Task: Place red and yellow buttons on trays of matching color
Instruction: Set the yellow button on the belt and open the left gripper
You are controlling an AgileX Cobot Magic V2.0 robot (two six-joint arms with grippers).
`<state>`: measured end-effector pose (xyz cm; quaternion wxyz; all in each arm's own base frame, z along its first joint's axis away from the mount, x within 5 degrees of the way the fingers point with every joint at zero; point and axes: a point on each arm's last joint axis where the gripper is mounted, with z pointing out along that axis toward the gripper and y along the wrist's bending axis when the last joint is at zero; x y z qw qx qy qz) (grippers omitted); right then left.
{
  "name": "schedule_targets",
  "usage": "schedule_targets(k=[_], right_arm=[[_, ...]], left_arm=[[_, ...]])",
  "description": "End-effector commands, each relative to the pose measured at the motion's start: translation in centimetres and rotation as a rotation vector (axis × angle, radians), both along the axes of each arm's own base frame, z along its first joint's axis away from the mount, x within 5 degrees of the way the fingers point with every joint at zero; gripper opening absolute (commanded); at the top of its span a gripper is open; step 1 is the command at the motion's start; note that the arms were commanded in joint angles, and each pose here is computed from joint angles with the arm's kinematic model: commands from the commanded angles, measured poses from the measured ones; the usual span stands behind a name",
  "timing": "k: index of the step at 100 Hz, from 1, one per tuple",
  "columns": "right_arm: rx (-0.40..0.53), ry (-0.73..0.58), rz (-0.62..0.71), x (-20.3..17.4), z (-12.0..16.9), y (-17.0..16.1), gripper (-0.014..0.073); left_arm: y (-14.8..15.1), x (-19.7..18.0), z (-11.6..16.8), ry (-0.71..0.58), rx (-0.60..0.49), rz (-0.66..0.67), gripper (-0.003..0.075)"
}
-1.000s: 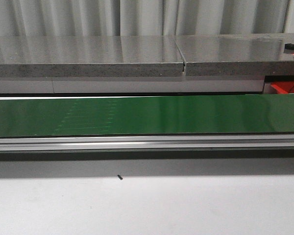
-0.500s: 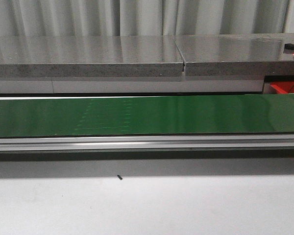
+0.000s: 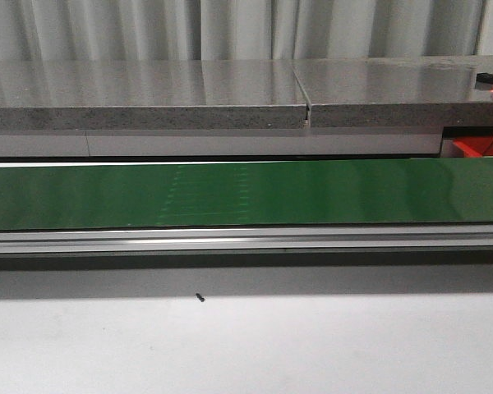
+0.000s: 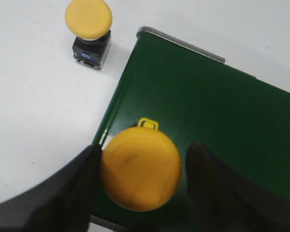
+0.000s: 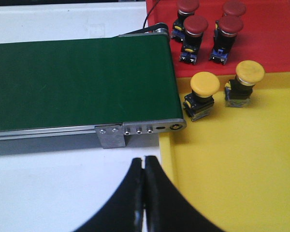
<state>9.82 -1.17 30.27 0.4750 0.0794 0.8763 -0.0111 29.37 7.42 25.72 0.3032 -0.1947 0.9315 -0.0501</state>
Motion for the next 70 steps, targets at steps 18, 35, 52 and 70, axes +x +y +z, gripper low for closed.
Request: schedule_targets(k=[18,35,52,70], right_arm=[[-0.023,-0.089,-0.004,0.3,1.4,-0.1,-0.0092],[-0.023,-0.089,-0.004,0.3,1.4,-0.1,-0.0092],[-0.023,-0.089,-0.004,0.3,1.4,-0.1,-0.0092],[-0.023,-0.088,-0.004,0.3,1.4,-0.1,-0.0092]], left_arm=[[-0.9,-0.2,3.8,-0.197,-0.038,-0.002,0.0587],[-0.8,-1.0,5.5,-0.27,-0.012,0.013,0.0587],[0.7,-0.8,5.7,-0.276,0.006,0.059,0.0587],[3.0,0.7,5.5,-0.234,-0.003,0.094,0.0587]])
